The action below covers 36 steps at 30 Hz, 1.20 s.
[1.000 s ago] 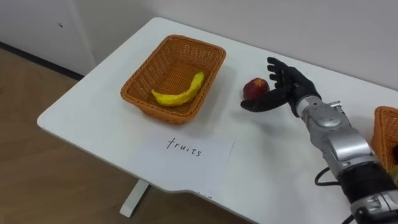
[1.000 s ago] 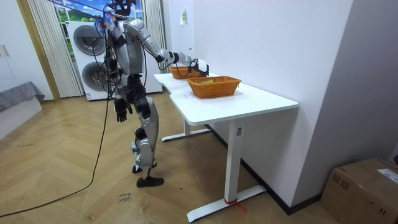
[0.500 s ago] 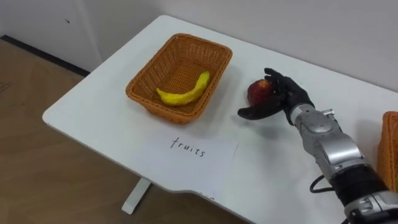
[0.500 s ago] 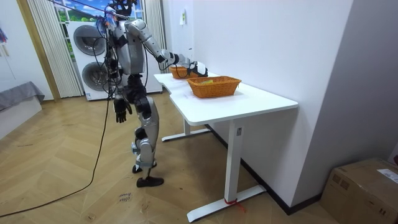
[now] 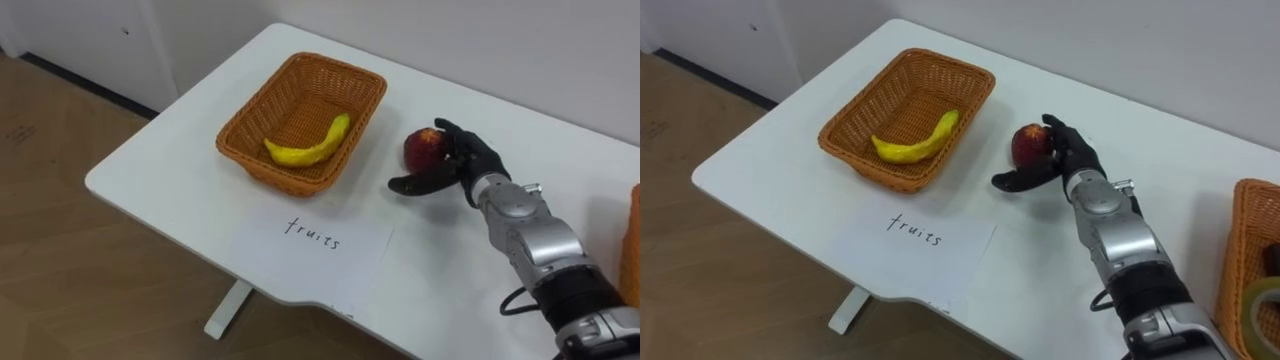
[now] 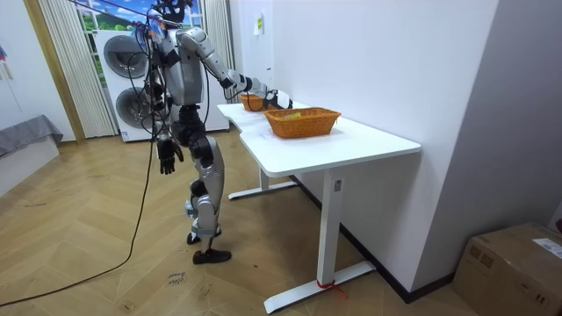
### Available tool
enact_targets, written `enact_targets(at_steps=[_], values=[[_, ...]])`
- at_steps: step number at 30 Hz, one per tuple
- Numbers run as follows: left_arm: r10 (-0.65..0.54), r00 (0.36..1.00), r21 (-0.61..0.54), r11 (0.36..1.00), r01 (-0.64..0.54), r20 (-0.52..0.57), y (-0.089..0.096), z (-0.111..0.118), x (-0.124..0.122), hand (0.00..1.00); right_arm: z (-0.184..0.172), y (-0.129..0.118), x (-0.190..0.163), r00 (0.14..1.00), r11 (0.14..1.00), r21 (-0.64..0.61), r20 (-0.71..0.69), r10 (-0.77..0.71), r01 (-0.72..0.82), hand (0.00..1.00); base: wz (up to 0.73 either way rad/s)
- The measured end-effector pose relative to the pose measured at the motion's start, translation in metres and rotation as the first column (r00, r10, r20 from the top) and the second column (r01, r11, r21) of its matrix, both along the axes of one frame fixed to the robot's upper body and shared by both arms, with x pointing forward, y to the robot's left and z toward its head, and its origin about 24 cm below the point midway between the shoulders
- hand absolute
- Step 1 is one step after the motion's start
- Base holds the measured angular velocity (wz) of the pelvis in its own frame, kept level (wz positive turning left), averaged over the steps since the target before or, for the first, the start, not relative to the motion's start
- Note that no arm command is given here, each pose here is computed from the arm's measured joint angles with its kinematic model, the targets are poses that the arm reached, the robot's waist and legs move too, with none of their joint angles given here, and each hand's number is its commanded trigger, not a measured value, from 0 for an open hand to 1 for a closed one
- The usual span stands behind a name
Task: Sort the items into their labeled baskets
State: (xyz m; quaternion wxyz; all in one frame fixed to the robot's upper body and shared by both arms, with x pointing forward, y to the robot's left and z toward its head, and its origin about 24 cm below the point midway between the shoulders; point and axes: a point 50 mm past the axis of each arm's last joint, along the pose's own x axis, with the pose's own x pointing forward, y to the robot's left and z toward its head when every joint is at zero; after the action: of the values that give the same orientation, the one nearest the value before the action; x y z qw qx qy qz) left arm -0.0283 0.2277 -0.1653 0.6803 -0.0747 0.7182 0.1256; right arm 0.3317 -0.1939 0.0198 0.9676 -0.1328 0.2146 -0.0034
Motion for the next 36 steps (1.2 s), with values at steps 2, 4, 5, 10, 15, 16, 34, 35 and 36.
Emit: enact_targets(at_steps=[2,4,5,10,15,16,34,35,36], values=[[0.000,1.000,-0.001,1.000,0.000,-0.001,0.000,0.000,0.000,0.00,0.000,0.000,0.000,1.000,1.000,0.012,-0.001,-0.003,0.003,0.00,0.00],[0.000,1.000,-0.002,1.000,0.000,0.000,0.000,0.000,0.000,0.00,0.000,0.000,0.000,1.000,1.000,0.018,-0.001,-0.005,0.005,0.00,0.00],[-0.001,1.000,-0.003,1.000,0.001,0.000,0.000,0.000,0.000,0.00,0.000,0.000,0.000,1.000,1.000,0.021,-0.001,-0.006,0.006,0.00,0.00],[-0.002,1.000,0.004,1.000,0.002,0.002,0.000,0.000,0.000,0.00,0.001,-0.002,0.000,1.000,0.999,0.032,0.001,-0.016,0.016,0.00,0.01],[-0.003,1.000,0.008,1.000,0.003,0.016,0.000,0.000,0.001,0.00,0.005,-0.013,0.001,0.997,0.997,0.026,0.024,-0.072,0.072,0.00,0.05],[-0.004,1.000,0.008,1.000,0.004,0.014,0.000,0.000,0.000,0.00,0.006,-0.015,0.001,0.996,0.997,0.017,0.030,-0.081,0.080,0.00,0.00],[-0.037,0.998,-0.020,0.999,0.038,0.055,-0.002,-0.001,0.007,0.00,0.032,-0.037,0.028,0.984,0.984,-0.044,0.057,-0.168,0.171,0.00,0.01],[-0.049,0.997,-0.020,0.999,0.050,0.065,-0.002,-0.001,0.011,0.00,0.036,-0.037,0.031,0.984,0.984,-0.056,0.068,-0.164,0.168,0.00,0.00],[-0.052,0.996,-0.020,0.998,0.054,0.076,-0.002,-0.001,0.014,0.00,0.038,-0.037,0.032,0.984,0.984,-0.064,0.078,-0.163,0.168,0.00,0.00]])
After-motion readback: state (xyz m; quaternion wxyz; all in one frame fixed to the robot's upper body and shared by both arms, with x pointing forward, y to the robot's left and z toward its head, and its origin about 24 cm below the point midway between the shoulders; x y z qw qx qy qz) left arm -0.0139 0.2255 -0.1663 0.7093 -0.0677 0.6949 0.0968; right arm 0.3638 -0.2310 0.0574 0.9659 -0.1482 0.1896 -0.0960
